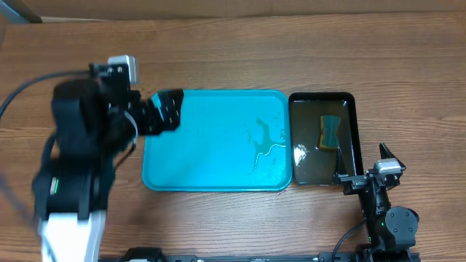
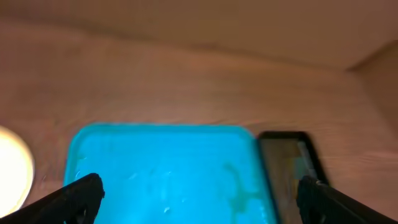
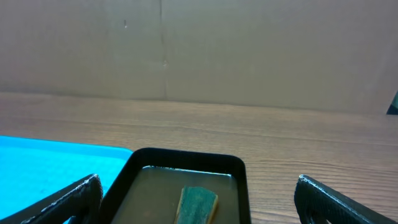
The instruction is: Clean dirty plates on tray and stack at the side
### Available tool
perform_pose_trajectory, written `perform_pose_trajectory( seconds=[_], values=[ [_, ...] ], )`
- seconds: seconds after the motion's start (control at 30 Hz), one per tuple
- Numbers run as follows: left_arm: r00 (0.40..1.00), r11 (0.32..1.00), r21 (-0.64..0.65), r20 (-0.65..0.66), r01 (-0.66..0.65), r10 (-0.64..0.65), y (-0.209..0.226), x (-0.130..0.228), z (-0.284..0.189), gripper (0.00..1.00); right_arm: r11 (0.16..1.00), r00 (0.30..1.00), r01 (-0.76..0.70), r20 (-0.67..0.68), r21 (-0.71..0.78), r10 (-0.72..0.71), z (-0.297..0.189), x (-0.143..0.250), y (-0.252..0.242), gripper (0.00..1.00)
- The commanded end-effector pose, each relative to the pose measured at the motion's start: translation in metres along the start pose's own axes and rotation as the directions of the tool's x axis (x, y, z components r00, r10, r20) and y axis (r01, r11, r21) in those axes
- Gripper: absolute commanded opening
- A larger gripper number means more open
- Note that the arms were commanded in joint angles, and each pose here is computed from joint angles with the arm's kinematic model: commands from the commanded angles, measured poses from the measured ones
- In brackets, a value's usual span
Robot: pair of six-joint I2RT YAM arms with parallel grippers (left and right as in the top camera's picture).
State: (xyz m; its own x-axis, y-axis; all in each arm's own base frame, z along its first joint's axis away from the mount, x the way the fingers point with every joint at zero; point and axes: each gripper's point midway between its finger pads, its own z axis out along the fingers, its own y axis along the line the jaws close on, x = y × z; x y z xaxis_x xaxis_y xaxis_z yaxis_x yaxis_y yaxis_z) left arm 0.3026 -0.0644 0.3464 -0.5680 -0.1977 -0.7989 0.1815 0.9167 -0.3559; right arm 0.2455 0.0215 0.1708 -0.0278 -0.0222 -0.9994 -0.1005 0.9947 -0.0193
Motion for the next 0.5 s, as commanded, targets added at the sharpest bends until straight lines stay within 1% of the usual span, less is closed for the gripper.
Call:
perform_pose_trajectory(
  seconds=[0.0, 0.1, 0.23, 0.33, 0.47],
  values=[
    [0.992, 0.995, 0.051, 0.105, -0.080, 0.075, -0.026, -0.005, -0.041, 1.00, 1.000, 1.000, 0.008, 0.006, 0.007, -0.008, 0.000, 0.001, -0.002, 1.00],
    [0.978, 0.992, 0.065, 0.184, -0.111, 0.097, -0.036, 0.000, -0.074, 1.00, 1.000, 1.000, 0.008, 0.006, 0.007, -0.008, 0.000, 0.001, -0.002, 1.00],
    [0.967, 0.989, 0.074, 0.228, -0.129, 0.109, -0.037, 0.028, -0.098, 1.00, 1.000, 1.000, 0.008, 0.006, 0.007, -0.008, 0.000, 0.001, -0.002, 1.00],
    [0.966, 0.993, 0.020, 0.235, -0.118, 0.110, -0.022, 0.057, -0.104, 1.00, 1.000, 1.000, 0.008, 0.006, 0.007, -0.008, 0.000, 0.001, -0.002, 1.00],
    [0.963, 0.994, -0.041, 0.248, -0.102, 0.109, 0.000, 0.089, -0.099, 1.00, 1.000, 1.000, 0.008, 0.006, 0.007, -0.008, 0.000, 0.001, -0.002, 1.00]
  ],
)
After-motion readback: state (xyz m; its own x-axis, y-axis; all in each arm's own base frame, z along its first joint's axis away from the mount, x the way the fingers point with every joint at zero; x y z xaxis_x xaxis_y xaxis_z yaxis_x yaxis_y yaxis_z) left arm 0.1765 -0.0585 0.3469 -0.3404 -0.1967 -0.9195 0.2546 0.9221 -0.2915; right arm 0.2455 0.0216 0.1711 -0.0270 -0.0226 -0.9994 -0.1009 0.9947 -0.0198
